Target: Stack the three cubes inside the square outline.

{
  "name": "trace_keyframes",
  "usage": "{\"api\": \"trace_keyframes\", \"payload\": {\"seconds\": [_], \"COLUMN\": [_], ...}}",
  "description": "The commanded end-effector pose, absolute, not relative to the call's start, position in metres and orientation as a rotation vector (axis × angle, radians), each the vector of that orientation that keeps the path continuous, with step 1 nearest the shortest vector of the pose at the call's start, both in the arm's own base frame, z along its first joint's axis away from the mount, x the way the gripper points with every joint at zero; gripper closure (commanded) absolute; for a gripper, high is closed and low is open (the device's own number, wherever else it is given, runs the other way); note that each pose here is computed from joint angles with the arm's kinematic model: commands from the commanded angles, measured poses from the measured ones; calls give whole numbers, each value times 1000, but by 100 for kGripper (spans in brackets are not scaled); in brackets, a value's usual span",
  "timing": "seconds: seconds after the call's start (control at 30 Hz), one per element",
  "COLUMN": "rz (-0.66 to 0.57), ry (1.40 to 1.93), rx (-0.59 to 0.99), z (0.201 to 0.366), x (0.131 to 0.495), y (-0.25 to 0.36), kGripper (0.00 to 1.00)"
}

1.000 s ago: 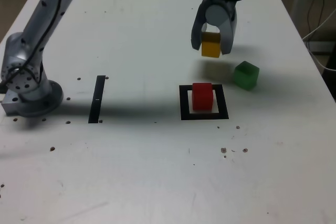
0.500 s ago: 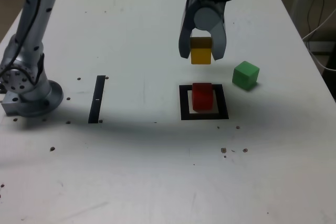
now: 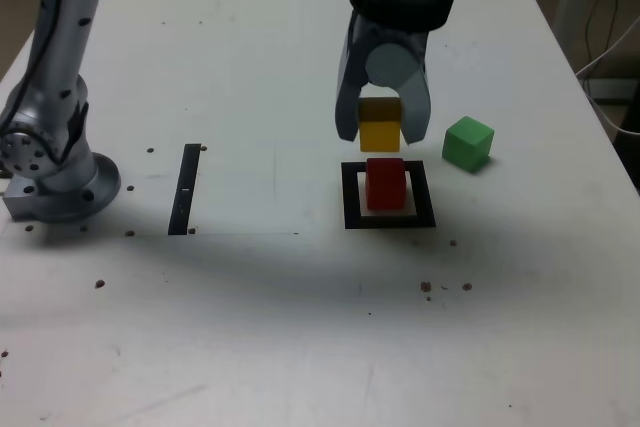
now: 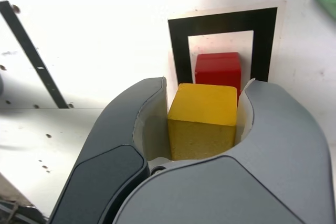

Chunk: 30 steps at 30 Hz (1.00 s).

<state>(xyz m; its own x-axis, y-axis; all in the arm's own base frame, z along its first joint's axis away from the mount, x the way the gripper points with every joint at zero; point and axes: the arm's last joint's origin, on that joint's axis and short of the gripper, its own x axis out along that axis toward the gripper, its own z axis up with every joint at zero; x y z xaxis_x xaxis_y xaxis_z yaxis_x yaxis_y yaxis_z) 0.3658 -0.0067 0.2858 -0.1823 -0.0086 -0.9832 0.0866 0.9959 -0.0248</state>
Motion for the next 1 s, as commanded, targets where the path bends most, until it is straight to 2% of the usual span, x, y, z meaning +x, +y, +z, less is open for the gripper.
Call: {"api": "trace_keyframes", "payload": {"seconds": [0.0, 0.33, 0.7, 0.77, 0.93, 0.97], "rz": [-91, -111, -112, -114, -130, -133], "ry": [1756, 1768, 1781, 1780, 1771, 1770], "rx": [49, 29, 25, 25, 31, 32], "z": [280, 264, 256, 255, 253, 252], "x": [367, 376, 377, 377, 378, 378], "y": [-9, -12, -12, -12, -12, -12], "kGripper": [62, 62, 62, 54, 14, 9]}}
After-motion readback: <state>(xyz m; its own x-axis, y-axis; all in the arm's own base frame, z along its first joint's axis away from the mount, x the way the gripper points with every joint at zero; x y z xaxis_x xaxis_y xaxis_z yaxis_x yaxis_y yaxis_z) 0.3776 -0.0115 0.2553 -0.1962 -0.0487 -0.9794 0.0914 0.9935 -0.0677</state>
